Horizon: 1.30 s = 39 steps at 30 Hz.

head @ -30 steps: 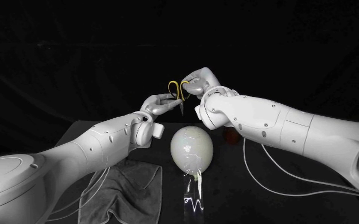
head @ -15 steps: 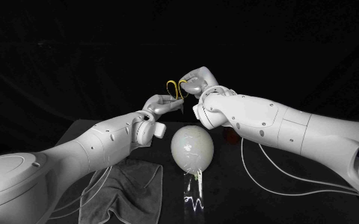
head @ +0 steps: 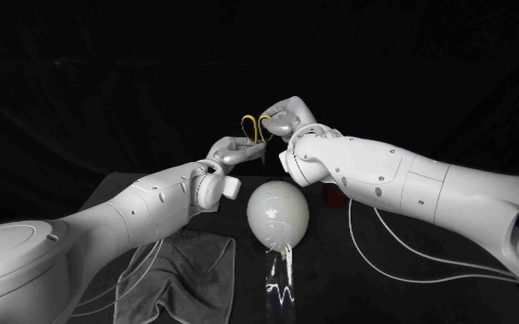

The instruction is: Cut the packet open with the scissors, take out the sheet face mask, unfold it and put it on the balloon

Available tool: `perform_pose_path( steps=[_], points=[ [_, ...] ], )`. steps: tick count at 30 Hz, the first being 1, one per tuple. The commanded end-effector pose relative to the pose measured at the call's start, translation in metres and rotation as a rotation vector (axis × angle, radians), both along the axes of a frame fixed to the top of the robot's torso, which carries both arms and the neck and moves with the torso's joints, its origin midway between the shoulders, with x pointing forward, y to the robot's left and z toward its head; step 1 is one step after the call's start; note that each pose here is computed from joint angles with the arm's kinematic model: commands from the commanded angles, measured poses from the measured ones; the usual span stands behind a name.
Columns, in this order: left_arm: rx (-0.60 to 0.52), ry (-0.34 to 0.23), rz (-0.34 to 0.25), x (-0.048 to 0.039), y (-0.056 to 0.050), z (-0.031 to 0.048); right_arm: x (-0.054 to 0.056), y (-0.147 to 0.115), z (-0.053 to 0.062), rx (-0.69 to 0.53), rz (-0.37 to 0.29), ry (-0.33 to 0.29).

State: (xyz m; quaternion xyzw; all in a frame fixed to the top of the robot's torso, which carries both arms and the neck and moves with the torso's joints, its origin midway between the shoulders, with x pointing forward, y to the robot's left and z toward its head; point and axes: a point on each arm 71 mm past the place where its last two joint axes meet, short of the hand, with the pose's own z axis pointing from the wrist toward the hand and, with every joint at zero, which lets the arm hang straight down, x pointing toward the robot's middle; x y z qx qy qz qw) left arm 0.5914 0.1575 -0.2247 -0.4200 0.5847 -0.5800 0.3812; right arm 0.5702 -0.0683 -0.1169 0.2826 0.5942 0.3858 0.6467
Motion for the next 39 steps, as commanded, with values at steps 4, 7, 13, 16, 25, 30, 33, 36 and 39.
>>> perform_pose_path(
  steps=[4,7,13,16,25,30,33,36,39],
  points=[
    [-0.066,0.002,-0.02,0.0,-0.004,0.0031,0.0,0.001,0.0,0.001,0.005,-0.009],
    [-0.075,0.003,-0.021,-0.0001,-0.005,0.0033,0.001,0.0,-0.001,0.0,0.002,-0.005],
    [-0.091,0.007,-0.02,-0.0004,-0.006,0.0035,0.004,-0.005,-0.003,-0.002,-0.013,0.004],
    [-0.093,0.007,-0.016,-0.0004,-0.004,0.0036,0.005,-0.008,-0.005,-0.002,-0.021,0.008],
    [-0.089,0.014,-0.003,0.0002,0.001,0.0029,0.01,-0.018,-0.009,0.011,-0.013,0.034],
    [-0.076,0.018,0.004,0.0005,0.004,0.0022,0.012,-0.017,-0.011,0.017,0.058,0.06],
    [-0.057,0.016,0.004,0.0007,0.006,0.0018,0.012,-0.016,-0.012,0.02,0.114,0.064],
    [-0.031,0.013,-0.004,0.0008,0.008,0.0014,0.012,-0.019,-0.011,0.023,0.153,0.052],
    [-0.001,0.011,-0.016,0.0007,0.011,0.0007,0.014,-0.026,-0.01,0.023,0.173,0.032]
  ],
)
